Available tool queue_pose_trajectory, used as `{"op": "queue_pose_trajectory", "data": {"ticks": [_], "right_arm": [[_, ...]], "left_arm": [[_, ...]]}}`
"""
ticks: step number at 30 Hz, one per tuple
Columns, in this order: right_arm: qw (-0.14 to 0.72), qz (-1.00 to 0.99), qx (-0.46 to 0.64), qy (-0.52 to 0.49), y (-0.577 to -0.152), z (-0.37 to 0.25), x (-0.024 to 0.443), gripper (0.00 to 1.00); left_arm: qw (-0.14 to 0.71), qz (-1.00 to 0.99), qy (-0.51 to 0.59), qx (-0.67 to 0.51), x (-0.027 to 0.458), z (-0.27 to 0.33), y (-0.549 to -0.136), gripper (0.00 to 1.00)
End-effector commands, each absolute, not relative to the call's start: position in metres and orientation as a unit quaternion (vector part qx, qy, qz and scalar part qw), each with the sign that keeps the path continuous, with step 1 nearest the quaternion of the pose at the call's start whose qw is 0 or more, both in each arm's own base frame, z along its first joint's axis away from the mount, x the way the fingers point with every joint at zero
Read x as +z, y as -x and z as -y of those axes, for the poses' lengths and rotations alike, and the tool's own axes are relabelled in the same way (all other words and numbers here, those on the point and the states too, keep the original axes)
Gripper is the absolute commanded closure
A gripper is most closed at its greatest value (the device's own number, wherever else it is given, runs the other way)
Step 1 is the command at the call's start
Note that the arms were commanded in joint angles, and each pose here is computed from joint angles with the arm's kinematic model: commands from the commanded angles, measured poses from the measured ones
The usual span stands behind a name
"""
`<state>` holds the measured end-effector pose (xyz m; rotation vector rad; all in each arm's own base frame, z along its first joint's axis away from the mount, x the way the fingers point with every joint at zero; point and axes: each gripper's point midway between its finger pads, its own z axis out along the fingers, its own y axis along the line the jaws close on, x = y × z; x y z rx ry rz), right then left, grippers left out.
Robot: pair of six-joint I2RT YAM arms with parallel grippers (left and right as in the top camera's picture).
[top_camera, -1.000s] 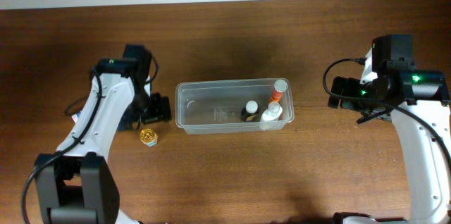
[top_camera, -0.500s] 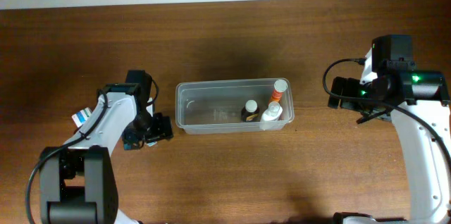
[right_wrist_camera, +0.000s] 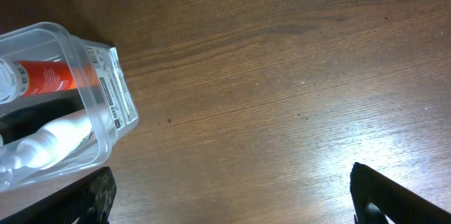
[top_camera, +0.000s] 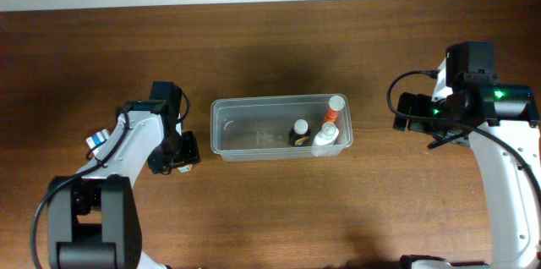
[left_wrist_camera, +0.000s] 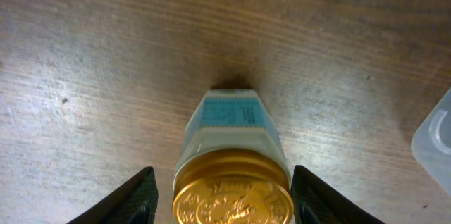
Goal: Pack container
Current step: 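Place the gold-capped jar into the container and release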
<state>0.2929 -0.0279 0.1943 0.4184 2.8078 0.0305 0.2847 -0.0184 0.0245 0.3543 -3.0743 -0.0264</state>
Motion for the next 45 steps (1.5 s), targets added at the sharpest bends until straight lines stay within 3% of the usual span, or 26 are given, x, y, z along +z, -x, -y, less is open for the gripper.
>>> {"op": "queue_pose_trajectory", "data": {"ticks": [1, 5, 8, 17, 21, 27, 34, 39, 45], "right_arm": [[0.146, -0.978, 0.013, -0.145, -0.293, 0.029, 0.192, 0.02], [0.146, -0.978, 0.013, -0.145, -0.293, 0.029, 0.192, 0.02], [0.146, -0.978, 0.013, -0.145, -0.293, 0.029, 0.192, 0.02], [0.146, -0.978, 0.013, -0.145, -0.292, 0.029, 0.192, 0.02], [0.146, -0.978, 0.013, -0.145, -0.292, 0.029, 0.192, 0.02], [0.146, -0.978, 0.013, -0.145, -0.292, 0.029, 0.192, 0.02], [0.146, -0.978, 0.013, -0.145, -0.293, 0.029, 0.192, 0.02], [0.146, -0.978, 0.013, -0.145, -0.293, 0.029, 0.192, 0.02], [0.146, -0.978, 0.013, -0.145, -0.293, 0.029, 0.192, 0.02]], "left_arm": [[0.008, 0.993, -0.114, -0.019, 0.024, 0.014, -0.291, 0.39], [-0.001, 0.993, -0.114, -0.017, 0.024, 0.015, -0.295, 0.40], [-0.004, 0.993, -0.114, -0.016, 0.024, 0.015, -0.297, 0.53], [0.005, 0.993, -0.114, -0.016, 0.024, 0.015, -0.292, 0.75], [-0.007, 0.993, -0.114, -0.014, 0.040, 0.015, -0.297, 0.80], [-0.110, 0.988, -0.109, 0.011, 0.130, 0.023, -0.324, 0.81], [-0.240, 0.968, -0.035, 0.068, 0.218, 0.079, -0.341, 0.81], [-0.241, 0.966, 0.031, 0.087, 0.214, 0.129, -0.337, 0.81], [-0.193, 0.973, 0.093, 0.089, 0.171, 0.183, -0.337, 0.80]]}}
